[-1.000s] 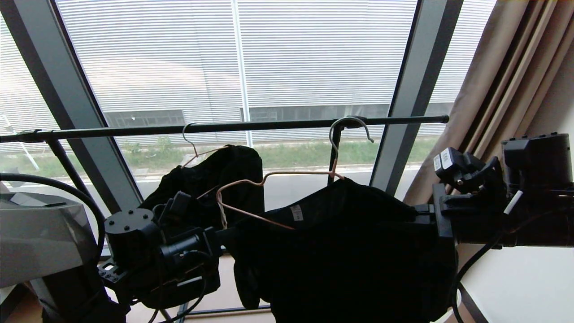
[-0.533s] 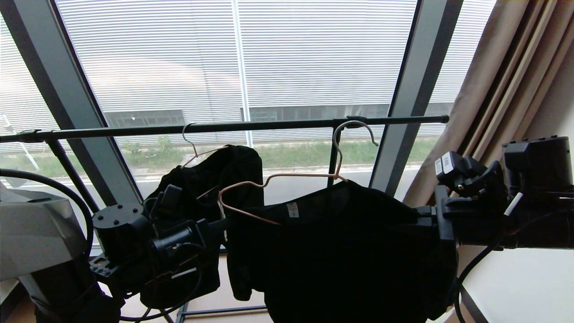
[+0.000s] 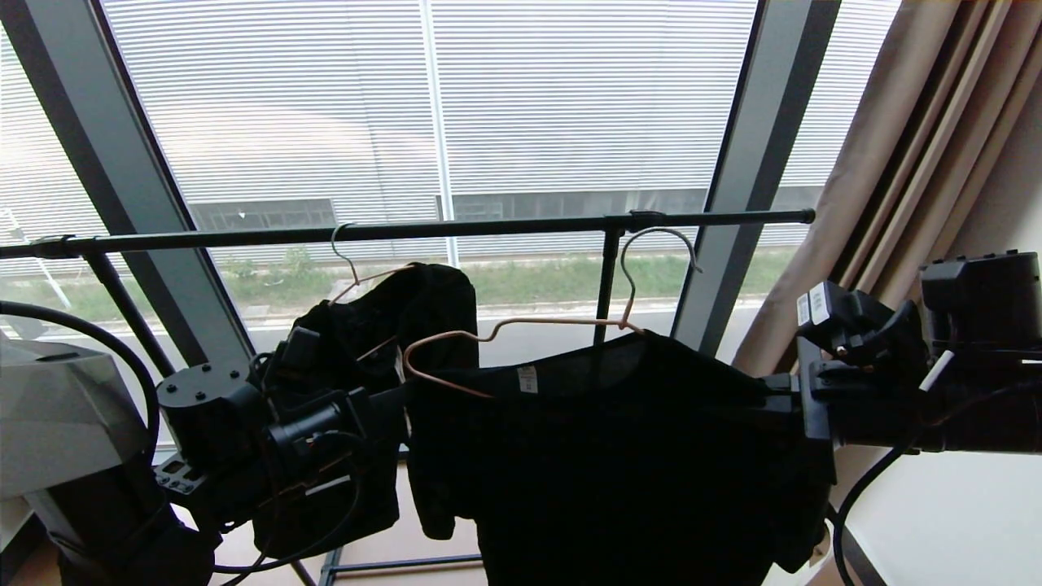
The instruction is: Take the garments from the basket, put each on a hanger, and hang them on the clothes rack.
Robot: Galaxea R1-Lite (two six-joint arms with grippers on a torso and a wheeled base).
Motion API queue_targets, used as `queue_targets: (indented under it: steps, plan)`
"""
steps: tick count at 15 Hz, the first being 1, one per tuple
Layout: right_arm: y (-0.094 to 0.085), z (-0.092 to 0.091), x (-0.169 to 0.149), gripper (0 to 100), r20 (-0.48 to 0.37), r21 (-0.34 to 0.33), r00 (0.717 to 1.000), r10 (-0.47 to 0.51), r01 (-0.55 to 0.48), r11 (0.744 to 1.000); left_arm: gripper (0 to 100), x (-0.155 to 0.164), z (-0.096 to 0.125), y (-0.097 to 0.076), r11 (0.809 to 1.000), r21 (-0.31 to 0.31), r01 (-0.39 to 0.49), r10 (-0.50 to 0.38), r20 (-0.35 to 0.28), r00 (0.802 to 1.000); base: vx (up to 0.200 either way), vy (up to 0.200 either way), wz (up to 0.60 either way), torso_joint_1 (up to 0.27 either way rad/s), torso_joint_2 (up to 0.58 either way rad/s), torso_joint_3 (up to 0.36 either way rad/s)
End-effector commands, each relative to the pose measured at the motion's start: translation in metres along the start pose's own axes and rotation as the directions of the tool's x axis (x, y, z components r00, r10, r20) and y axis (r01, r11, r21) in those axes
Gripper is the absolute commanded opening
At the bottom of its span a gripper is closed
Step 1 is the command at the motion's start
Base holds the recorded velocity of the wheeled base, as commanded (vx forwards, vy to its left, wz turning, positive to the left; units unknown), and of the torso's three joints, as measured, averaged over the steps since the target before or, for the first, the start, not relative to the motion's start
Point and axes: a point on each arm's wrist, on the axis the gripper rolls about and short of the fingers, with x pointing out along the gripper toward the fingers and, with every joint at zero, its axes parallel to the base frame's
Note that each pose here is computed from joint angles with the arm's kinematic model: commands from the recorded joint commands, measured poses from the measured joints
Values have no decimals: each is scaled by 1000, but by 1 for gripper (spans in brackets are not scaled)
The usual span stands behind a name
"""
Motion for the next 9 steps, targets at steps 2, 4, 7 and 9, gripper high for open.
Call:
queue_targets:
  steps: [2, 4, 7, 9]
  plan:
    - [-3, -4, -2, 0, -10, -10, 1000, -14, 14, 1000, 0, -1, 3, 1, 1000, 3, -2, 2, 11, 1000, 0, 0, 0, 0, 0, 0]
    - [-3, -4, -3, 0, -9, -12, 1000, -17, 17, 1000, 0, -2, 9, 4, 1000, 8, -10, 10, 36, 999, 0, 0, 0, 0, 0, 0]
    - [-3, -6, -1, 0, -16, -6, 1000, -13, 13, 1000, 0, -3, 12, 4, 1000, 12, -9, 8, 45, 999, 0, 0, 0, 0, 0, 0]
    - [-3, -6, -1, 0, -16, -6, 1000, -13, 13, 1000, 0, -3, 13, 2, 1000, 15, -6, 5, 51, 999, 0, 0, 0, 0, 0, 0]
